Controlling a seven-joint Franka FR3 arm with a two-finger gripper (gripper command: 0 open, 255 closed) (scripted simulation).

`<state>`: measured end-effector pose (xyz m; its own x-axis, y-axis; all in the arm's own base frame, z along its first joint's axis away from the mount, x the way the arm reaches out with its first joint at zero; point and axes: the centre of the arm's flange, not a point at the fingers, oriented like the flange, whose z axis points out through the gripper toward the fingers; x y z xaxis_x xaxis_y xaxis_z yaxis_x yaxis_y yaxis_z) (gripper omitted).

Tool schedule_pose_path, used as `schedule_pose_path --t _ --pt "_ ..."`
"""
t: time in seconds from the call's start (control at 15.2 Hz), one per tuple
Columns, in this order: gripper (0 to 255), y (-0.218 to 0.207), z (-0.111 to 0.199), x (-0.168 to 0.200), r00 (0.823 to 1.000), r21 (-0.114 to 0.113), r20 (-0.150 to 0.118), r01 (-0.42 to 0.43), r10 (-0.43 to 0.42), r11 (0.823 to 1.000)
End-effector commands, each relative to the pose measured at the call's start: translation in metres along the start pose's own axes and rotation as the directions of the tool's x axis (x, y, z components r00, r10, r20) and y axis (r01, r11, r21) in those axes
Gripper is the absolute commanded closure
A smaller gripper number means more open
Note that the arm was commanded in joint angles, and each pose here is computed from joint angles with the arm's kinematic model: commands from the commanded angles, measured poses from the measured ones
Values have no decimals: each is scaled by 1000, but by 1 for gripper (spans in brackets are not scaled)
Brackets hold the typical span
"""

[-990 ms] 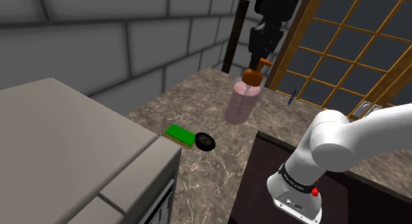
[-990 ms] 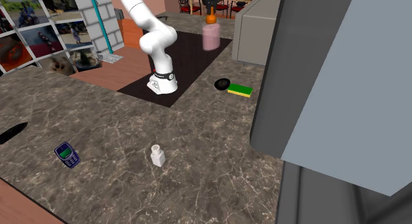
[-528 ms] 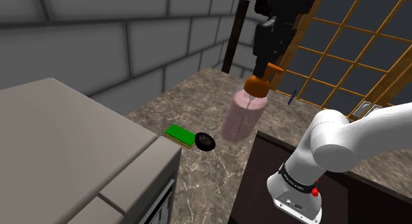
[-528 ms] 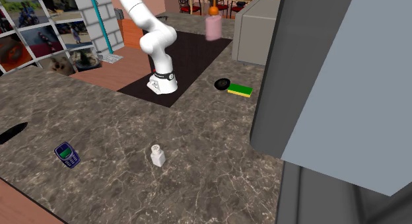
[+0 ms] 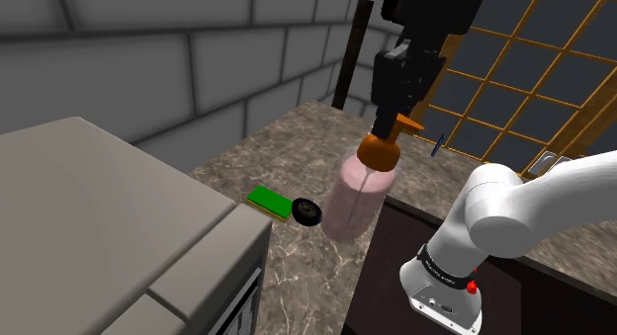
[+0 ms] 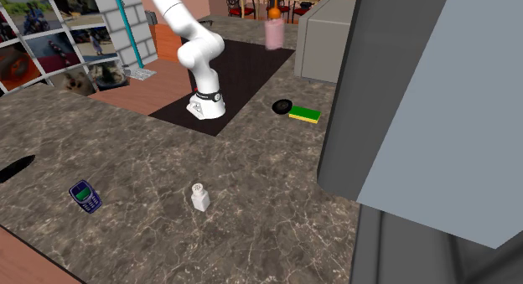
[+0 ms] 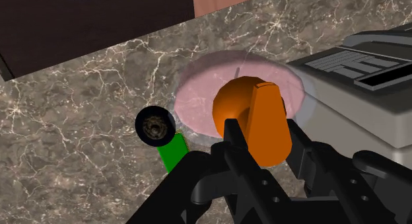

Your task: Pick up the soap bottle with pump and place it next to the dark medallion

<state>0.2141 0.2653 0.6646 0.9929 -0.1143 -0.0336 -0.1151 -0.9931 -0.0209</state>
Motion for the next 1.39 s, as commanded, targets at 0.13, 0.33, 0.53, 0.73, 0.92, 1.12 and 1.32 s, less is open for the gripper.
schedule_pose_path --t 0.13,0.33,0.53,0.73,0.92,1.12,1.32 --pt "255 0 21 1 1000 0 0 0 0 1000" --pt "255 1 37 2 1000 0 0 0 0 1000" --pt "255 1 52 2 1000 0 0 0 0 1000" --pt "255 1 68 3 1000 0 0 0 0 1000" --pt "255 2 84 3 1000 0 0 0 0 1000" --pt "255 2 100 4 1000 0 0 0 0 1000" --pt "255 2 116 4 1000 0 0 0 0 1000"
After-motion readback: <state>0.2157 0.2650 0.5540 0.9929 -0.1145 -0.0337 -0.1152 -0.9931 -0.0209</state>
